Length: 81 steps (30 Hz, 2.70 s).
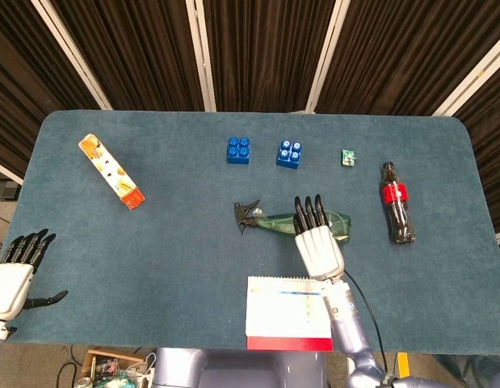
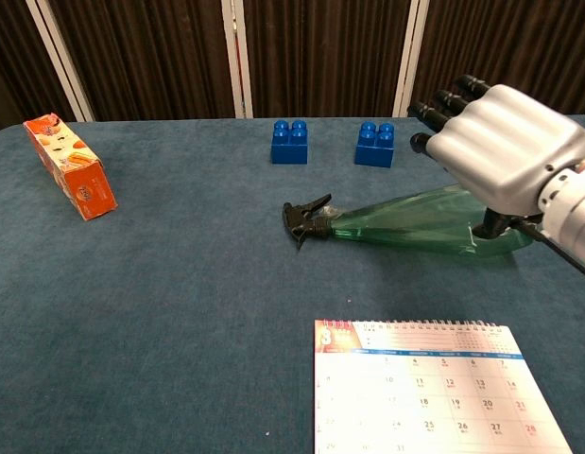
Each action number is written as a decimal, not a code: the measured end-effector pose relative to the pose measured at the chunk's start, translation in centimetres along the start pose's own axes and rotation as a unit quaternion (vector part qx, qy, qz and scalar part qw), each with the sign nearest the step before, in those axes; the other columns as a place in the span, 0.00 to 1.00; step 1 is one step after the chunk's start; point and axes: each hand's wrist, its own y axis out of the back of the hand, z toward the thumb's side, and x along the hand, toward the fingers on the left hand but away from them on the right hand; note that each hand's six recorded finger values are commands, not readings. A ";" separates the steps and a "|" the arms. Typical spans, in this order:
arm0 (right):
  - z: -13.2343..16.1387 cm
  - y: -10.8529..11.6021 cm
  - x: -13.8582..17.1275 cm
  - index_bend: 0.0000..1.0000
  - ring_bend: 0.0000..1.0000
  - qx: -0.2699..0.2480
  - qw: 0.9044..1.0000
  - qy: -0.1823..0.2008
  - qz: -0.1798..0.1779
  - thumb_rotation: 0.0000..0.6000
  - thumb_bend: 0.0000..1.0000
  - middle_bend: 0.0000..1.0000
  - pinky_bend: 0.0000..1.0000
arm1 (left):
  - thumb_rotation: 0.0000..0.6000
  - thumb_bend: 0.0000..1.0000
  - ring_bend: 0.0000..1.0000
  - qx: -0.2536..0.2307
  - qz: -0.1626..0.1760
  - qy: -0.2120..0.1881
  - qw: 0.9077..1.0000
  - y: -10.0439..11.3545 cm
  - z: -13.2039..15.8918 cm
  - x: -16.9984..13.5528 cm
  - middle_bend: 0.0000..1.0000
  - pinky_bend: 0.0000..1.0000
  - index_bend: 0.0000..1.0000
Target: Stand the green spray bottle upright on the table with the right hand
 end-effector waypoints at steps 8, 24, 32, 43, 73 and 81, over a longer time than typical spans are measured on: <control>1.4 -1.1 -2.2 0.24 0.00 0.006 1.000 0.008 0.021 1.00 0.12 0.00 0.00 | 1.00 0.06 0.00 -0.006 -0.004 0.013 1.000 -0.2 -0.8 0.8 0.00 0.03 0.00; 5.2 -1.5 -3.9 0.20 0.00 -0.013 0.998 0.033 0.044 1.00 0.12 0.00 0.00 | 1.00 0.06 0.00 -0.016 -0.012 0.018 1.000 -0.3 -1.2 1.5 0.00 0.03 0.00; 6.1 -0.8 -4.8 0.20 0.00 -0.003 0.999 0.035 0.033 1.00 0.12 0.00 0.00 | 1.00 0.06 0.00 -0.020 -0.011 0.025 0.999 -0.1 -1.7 1.4 0.00 0.03 0.00; 5.6 -2.3 -6.1 0.21 0.00 0.005 0.998 0.038 0.042 1.00 0.12 0.00 0.00 | 1.00 0.06 0.00 -0.016 -0.016 0.030 0.999 -0.5 -1.7 1.4 0.00 0.03 0.00; 5.5 -4.0 -8.2 0.89 0.00 -0.028 0.999 0.034 0.019 1.00 0.45 0.06 0.00 | 1.00 0.06 0.00 -0.013 -0.031 0.027 0.999 -1.1 -1.2 2.6 0.00 0.03 0.00; 3.4 -0.8 -6.8 0.89 0.00 -0.068 0.996 0.014 -0.059 1.00 0.46 0.06 0.00 | 1.00 0.06 0.00 -0.014 -0.022 0.015 1.000 -0.8 -0.5 2.0 0.00 0.03 0.00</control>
